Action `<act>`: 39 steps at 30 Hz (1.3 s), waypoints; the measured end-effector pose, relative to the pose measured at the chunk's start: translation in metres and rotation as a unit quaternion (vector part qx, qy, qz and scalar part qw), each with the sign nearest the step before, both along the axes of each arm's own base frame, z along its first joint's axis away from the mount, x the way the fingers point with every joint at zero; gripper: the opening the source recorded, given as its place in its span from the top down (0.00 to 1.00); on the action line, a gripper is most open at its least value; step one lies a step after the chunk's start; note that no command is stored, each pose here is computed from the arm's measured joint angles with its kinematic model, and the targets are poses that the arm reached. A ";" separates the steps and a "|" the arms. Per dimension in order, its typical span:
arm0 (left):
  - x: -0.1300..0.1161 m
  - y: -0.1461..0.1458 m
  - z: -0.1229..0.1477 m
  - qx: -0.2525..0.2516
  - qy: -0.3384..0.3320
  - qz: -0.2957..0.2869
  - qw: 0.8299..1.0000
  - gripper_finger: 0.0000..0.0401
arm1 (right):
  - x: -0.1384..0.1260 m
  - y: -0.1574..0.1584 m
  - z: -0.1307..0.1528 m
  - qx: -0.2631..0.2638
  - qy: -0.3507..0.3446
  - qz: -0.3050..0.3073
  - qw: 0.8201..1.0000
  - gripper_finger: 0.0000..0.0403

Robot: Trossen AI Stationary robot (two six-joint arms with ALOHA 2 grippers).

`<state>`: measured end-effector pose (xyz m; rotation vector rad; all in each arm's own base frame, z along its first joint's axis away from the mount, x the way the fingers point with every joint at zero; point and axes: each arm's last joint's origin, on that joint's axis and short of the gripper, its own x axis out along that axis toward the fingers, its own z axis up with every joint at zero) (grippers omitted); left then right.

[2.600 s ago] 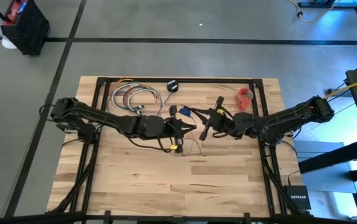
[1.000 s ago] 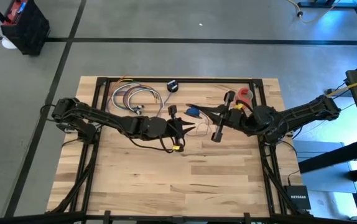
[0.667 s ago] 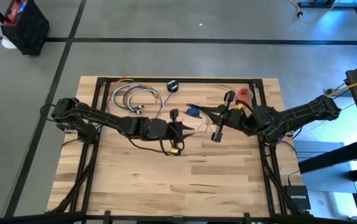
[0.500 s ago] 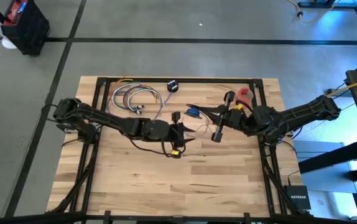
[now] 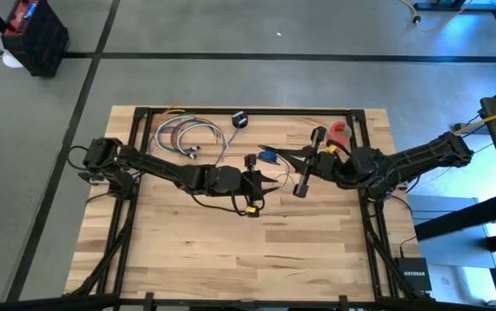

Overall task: Coil cords
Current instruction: Coil the blue wire onto the black spool

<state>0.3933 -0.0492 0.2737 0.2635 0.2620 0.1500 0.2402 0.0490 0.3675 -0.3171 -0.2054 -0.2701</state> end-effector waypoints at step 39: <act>-0.131 0.041 0.083 -0.011 0.121 0.166 0.979 0.99 | -0.011 0.025 -0.030 -0.059 0.174 -0.055 0.981 0.99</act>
